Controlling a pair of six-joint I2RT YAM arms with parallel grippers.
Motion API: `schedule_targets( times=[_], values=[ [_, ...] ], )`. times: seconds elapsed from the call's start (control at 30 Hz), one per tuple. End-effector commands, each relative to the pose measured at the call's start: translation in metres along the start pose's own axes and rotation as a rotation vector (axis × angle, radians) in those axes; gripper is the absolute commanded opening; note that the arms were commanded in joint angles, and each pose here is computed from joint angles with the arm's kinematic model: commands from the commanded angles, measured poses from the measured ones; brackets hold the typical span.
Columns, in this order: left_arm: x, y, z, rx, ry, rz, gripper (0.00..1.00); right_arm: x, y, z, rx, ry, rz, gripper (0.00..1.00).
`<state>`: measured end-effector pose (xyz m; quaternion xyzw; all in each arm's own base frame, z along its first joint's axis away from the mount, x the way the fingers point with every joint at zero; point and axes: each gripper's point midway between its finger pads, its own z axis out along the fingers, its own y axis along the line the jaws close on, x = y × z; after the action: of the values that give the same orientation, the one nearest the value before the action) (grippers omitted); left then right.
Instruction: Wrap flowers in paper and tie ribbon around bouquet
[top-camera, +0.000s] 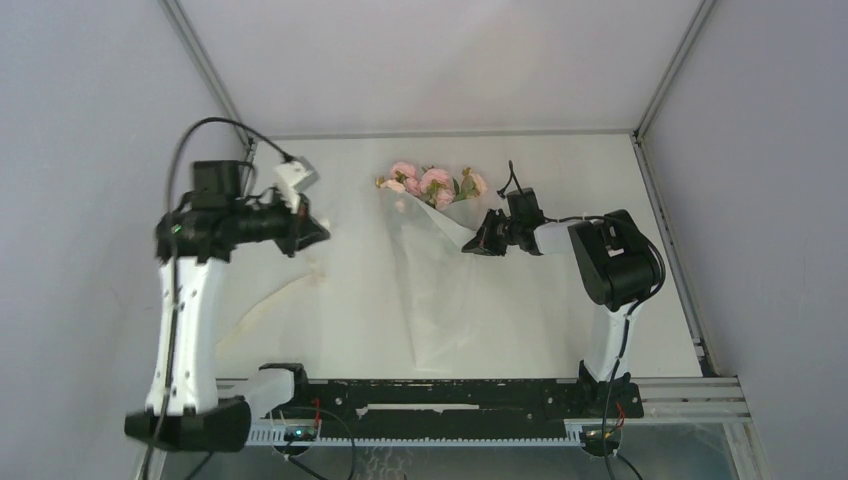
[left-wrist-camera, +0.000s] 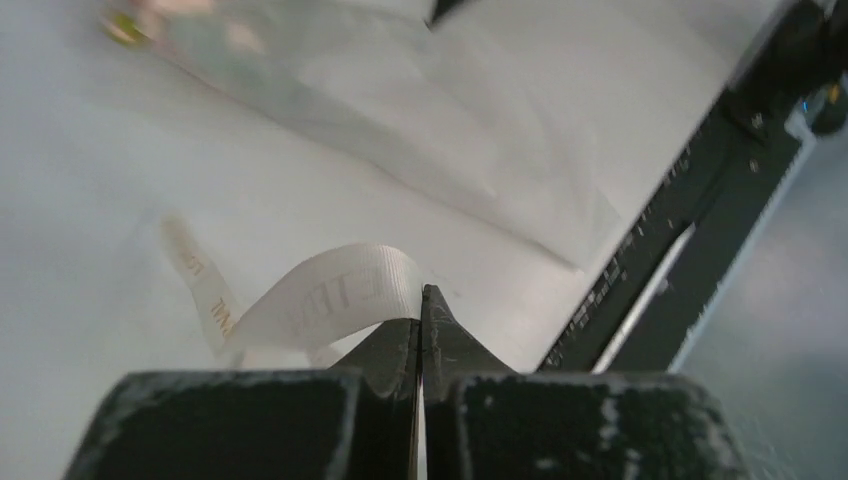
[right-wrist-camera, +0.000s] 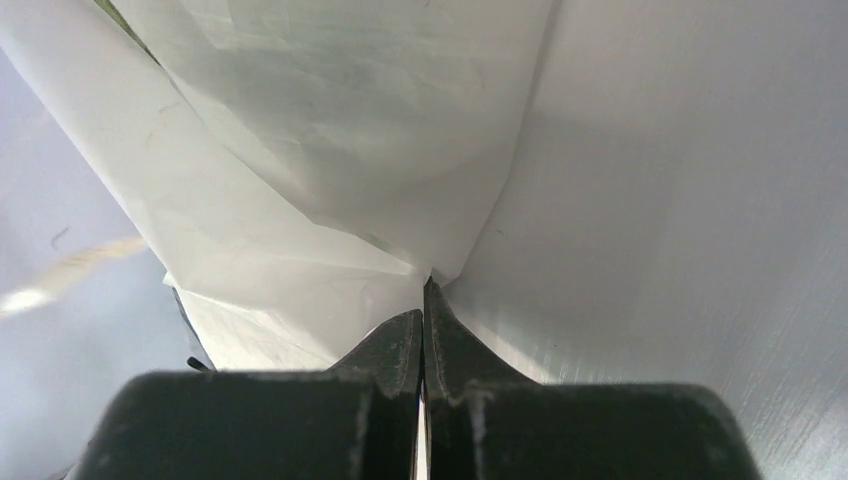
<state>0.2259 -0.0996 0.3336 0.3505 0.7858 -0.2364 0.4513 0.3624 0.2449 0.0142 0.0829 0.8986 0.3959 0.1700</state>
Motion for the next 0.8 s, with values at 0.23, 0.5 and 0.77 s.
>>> schedule_targets(
  times=[0.23,0.5,0.77],
  values=[
    [0.11,-0.103,0.077,0.492,0.453,0.24,0.05,-0.013,0.005,-0.015,0.017,-0.041,-0.036,0.0],
    [0.171,-0.083,0.083,0.504,0.673,0.359,0.27,-0.013,0.003,-0.016,0.025,-0.042,-0.038,0.0],
    [0.221,-0.051,0.07,0.433,0.845,0.447,0.78,-0.014,0.006,-0.016,0.017,-0.044,-0.038,0.0]
  ],
)
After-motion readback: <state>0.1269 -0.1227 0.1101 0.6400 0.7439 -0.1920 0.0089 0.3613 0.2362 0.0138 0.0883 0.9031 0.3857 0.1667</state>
